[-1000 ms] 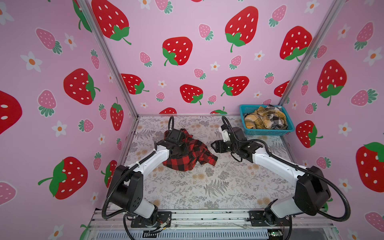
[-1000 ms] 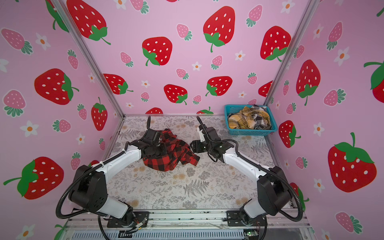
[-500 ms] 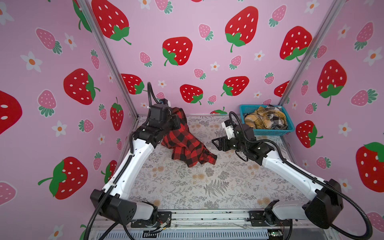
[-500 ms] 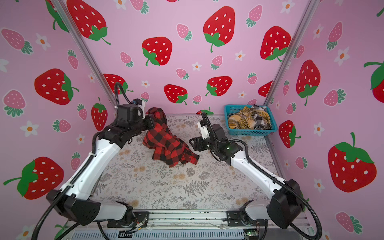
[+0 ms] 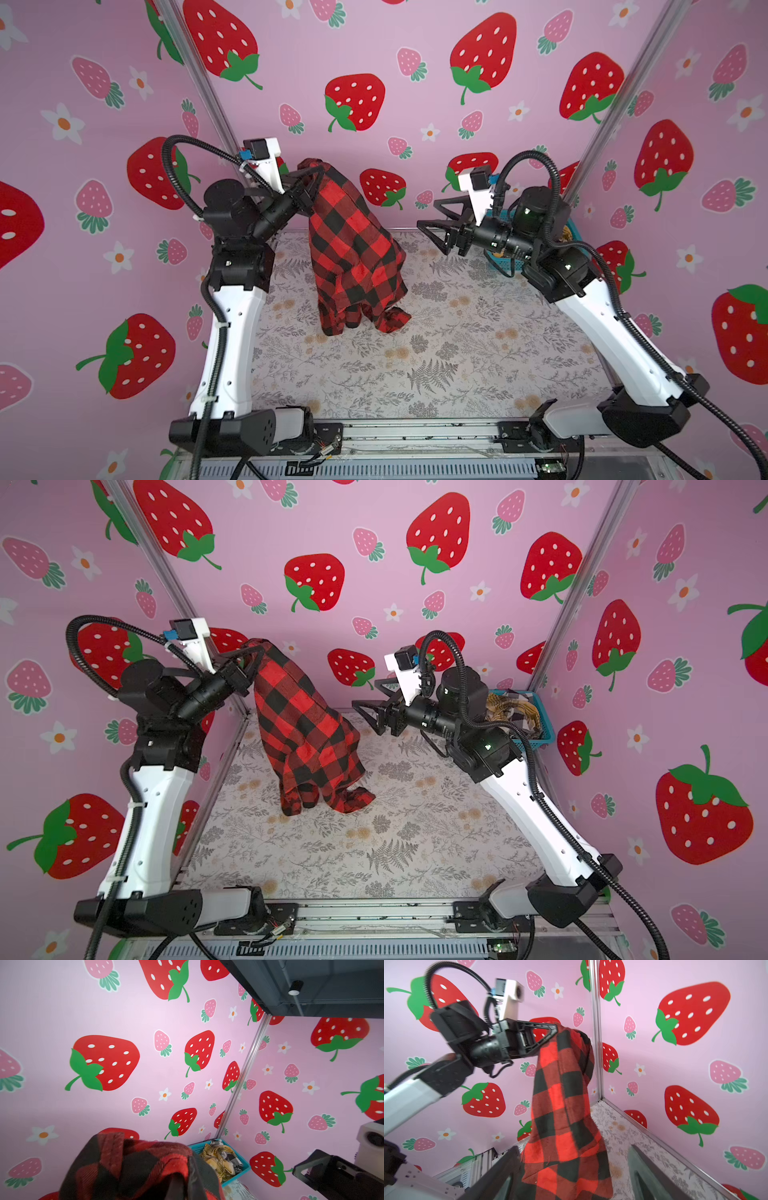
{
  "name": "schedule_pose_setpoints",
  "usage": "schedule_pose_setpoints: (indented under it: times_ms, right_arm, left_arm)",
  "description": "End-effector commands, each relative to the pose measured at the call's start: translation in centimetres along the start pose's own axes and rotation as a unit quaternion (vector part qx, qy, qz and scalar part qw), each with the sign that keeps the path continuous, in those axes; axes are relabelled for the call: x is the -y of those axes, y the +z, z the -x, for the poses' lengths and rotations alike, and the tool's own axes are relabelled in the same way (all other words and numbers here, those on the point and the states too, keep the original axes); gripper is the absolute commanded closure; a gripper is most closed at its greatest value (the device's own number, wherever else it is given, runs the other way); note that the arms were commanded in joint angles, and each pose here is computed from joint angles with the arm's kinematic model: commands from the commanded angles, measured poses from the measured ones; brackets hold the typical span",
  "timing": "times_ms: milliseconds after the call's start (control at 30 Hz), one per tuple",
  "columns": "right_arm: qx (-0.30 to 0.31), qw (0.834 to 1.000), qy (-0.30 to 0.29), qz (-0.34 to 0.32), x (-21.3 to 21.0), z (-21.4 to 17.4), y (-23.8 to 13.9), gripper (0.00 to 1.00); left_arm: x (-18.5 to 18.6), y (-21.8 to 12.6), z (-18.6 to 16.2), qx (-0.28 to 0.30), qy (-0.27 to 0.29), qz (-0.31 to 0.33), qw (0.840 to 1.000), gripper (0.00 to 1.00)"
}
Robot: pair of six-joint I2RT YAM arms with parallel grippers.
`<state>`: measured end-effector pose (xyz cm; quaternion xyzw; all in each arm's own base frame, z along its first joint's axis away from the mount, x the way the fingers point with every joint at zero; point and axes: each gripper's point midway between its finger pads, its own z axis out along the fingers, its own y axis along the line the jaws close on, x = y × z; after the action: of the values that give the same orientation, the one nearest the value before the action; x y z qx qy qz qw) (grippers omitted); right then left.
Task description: Fold and stack the long sleeve shirts
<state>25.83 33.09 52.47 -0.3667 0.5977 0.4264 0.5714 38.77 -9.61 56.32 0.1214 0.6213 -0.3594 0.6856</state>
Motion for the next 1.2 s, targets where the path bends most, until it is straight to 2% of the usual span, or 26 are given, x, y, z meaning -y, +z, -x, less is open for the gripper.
schedule_pose_setpoints:
  times_ms: [0,100,133,233,367,433,467,500,567,600,633,667,767,800,867,967,1100,1167]
  right_arm:
    - [-0.047,0.999,0.006,-0.012,1.9,-2.7,0.9,0.18]
    - [-0.089,0.995,0.034,-0.021,3.0,-7.1,1.3,0.18]
    - [-0.11,0.992,0.049,-0.026,3.4,-9.2,1.5,0.18]
    - [-0.168,0.978,0.097,-0.073,5.4,-15.6,1.5,0.2]
    - [-0.228,0.949,0.167,-0.136,7.3,-24.7,0.4,0.24]
    - [-0.257,0.933,0.2,-0.153,7.4,-29.0,-0.1,0.26]
    - [-0.27,0.926,0.211,-0.16,7.4,-31.0,-0.3,0.26]
    - [-0.288,0.916,0.221,-0.17,7.4,-33.2,-0.5,0.26]
    - [-0.32,0.901,0.235,-0.174,7.0,-36.4,-0.3,0.28]
    - [-0.339,0.895,0.234,-0.172,6.3,-38.1,0.2,0.28]
    - [-0.352,0.892,0.231,-0.166,5.6,-39.2,0.8,0.28]
    - [-0.367,0.889,0.227,-0.153,4.5,-40.5,1.7,0.28]
    - [-0.401,0.884,0.214,-0.111,0.8,-43.8,4.8,0.29]
    - [-0.411,0.881,0.211,-0.1,-0.3,-44.7,5.8,0.29]
    - [-0.425,0.879,0.204,-0.077,-2.5,-46.0,7.5,0.29]
    - [-0.443,0.874,0.191,-0.062,-4.6,-47.4,9.1,0.29]
    - [-0.467,0.856,0.193,-0.108,-4.5,-49.5,9.7,0.29]
    - [-0.486,0.838,0.195,-0.154,-3.2,-50.8,9.5,0.39]
  left_arm:
    - [2.7,1.4,1.4,-0.001,-0.017,-0.102,0.995,1.0]
    - [0.5,3.4,-1.1,-0.017,-0.076,-0.105,0.991,1.0]
    - [-0.9,4.0,-2.2,-0.025,-0.095,-0.075,0.992,1.0]
    - [-4.4,5.6,-7.4,-0.081,-0.107,0.018,0.991,1.0]
    - [-8.8,7.1,-17.3,-0.198,-0.13,0.132,0.962,1.0]
    - [-11.5,7.0,-20.4,-0.213,-0.155,0.19,0.946,1.0]
    - [-13.2,6.7,-21.7,-0.213,-0.17,0.227,0.935,0.91]
    - [-14.8,6.3,-22.7,-0.214,-0.179,0.263,0.924,0.69]
    - [-17.5,5.3,-24.5,-0.225,-0.198,0.324,0.897,0.46]
    - [-18.4,5.0,-25.1,-0.231,-0.214,0.335,0.888,0.28]
    - [-18.8,4.8,-25.6,-0.237,-0.226,0.341,0.881,0.18]
    - [-19.1,4.2,-25.8,-0.238,-0.233,0.354,0.874,0.16]
    - [-19.5,1.4,-24.5,-0.213,-0.215,0.403,0.864,0.16]
    - [-19.6,-0.3,-23.9,-0.204,-0.209,0.426,0.856,0.16]
    - [-20.0,-3.9,-23.3,-0.199,-0.202,0.472,0.835,0.16]
    - [-20.4,-9.9,-23.9,-0.209,-0.209,0.534,0.792,0.15]
    - [-20.8,-16.5,-28.0,-0.238,-0.234,0.578,0.745,0.12]
    - [-20.9,-19.1,-30.2,-0.25,-0.257,0.589,0.724,0.12]
